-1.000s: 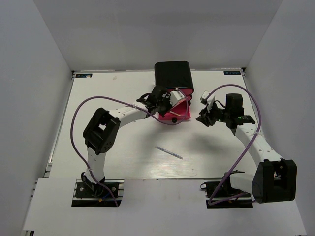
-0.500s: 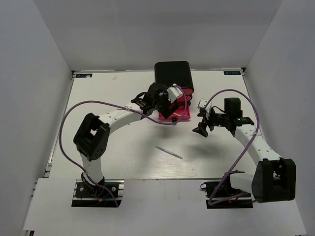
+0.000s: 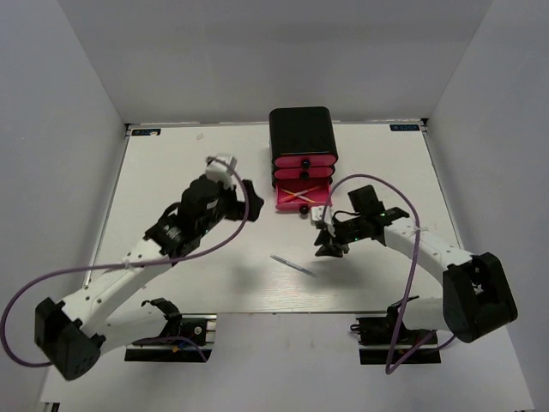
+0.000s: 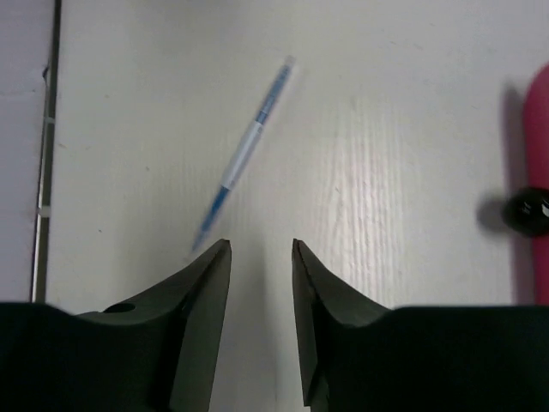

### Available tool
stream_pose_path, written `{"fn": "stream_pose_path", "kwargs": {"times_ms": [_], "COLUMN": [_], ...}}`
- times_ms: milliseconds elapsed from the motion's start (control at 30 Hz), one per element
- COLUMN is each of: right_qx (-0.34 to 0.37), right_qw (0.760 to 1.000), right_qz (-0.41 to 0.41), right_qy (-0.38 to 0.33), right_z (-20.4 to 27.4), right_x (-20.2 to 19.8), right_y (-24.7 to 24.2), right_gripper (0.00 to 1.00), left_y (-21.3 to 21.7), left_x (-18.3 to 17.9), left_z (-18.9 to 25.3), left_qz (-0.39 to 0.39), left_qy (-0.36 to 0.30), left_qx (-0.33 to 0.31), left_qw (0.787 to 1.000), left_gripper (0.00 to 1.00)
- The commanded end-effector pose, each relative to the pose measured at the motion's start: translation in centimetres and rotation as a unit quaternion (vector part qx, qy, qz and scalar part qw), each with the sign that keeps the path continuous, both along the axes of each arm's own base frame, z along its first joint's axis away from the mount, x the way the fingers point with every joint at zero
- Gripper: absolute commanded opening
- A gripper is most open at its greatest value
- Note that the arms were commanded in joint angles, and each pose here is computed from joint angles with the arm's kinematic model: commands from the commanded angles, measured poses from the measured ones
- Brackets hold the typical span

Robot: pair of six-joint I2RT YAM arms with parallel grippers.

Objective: Sort the stationery into containers
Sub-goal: Grab a piece of stationery with the right arm

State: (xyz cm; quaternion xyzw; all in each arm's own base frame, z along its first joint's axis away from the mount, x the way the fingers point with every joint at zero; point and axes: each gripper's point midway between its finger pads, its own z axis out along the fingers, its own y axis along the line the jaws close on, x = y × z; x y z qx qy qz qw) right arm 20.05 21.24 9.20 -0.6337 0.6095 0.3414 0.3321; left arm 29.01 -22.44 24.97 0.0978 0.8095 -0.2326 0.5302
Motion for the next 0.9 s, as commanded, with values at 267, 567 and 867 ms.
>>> {"fn": "stream_pose_path", "kwargs": {"times_ms": [267, 567, 867], "right_qx": [-0.106, -0.153, -0.179], "right_qw": [0.992, 0.983, 0.975], "right_qz": [-0.063, -0.097, -0.128], "right_qy": [0.040, 0.025, -0.032], "right_z": [-3.2, -5.9, -7.4], "right_x": [-0.9, -1.1, -0.2], "right_y": [5.3, 6.1, 5.6], "right_gripper": [0.56, 0.57, 0.48], "left_y": [7.2, 7.8, 8.0], "left_x": [-7.1, -7.9, -8.0], "left_z": [-7.1, -8.2, -9.7], "left_qz": [0.157, 0.170, 0.174], "left_qy": [0.121, 0.143, 0.155], "left_qx": [-0.137, -0.136, -0.122], "left_qw": [0.971, 0.965, 0.965], "left_gripper": [1.00, 1.00, 1.00]}}
